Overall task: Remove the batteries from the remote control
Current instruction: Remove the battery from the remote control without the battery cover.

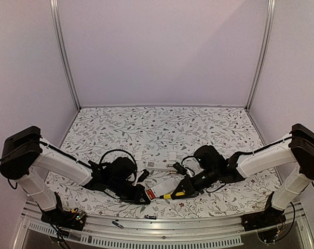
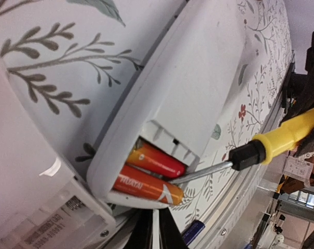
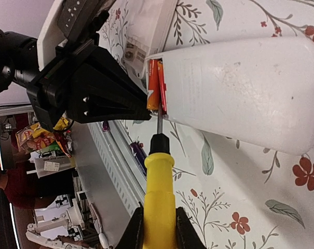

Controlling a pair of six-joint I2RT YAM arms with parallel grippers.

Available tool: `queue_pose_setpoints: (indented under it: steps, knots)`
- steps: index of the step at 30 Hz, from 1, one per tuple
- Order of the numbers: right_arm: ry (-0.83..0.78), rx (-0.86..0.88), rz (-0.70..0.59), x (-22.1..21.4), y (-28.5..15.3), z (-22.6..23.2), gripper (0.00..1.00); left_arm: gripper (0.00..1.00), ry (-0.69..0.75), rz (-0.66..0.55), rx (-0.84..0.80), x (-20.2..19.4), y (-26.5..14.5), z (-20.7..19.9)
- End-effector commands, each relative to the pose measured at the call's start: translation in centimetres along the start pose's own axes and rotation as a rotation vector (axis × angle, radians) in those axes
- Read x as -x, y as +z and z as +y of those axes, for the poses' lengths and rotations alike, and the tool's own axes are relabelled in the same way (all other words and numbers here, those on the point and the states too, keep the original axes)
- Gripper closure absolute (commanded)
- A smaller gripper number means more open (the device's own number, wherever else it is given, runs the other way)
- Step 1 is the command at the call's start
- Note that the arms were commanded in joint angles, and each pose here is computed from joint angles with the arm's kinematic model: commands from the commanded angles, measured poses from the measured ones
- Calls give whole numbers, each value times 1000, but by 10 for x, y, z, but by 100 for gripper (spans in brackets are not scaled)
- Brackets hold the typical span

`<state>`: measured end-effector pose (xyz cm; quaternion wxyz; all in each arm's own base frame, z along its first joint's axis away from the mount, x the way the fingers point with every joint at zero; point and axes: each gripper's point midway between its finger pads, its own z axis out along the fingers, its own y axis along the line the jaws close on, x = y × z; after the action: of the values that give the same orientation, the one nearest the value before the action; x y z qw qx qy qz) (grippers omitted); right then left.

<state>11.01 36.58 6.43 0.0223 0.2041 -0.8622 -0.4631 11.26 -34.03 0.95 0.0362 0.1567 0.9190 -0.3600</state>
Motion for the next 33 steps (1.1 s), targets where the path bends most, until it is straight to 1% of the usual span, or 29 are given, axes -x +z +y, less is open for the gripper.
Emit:
queue_pose_setpoints:
  steps: [1,14,19,25,28,30,33]
  knots:
    - [-46,134,-46,9,2,25,100,94,-11,16,116,-10,9,30]
    - [-63,250,-145,15,-15,48,100,95,-19,6,133,-10,12,37]
    - [-68,273,-147,14,-19,54,100,95,-18,-7,141,-7,12,39]
    - [-39,257,-139,11,-16,46,100,95,-13,-47,140,-1,5,36]
    - [-25,223,-157,12,-17,40,100,91,4,-86,134,3,-7,31]
    - [-23,192,-178,15,-19,35,100,84,17,-123,127,8,-18,25]
    - [-7,117,-201,20,-21,27,100,77,31,-189,122,18,-35,18]
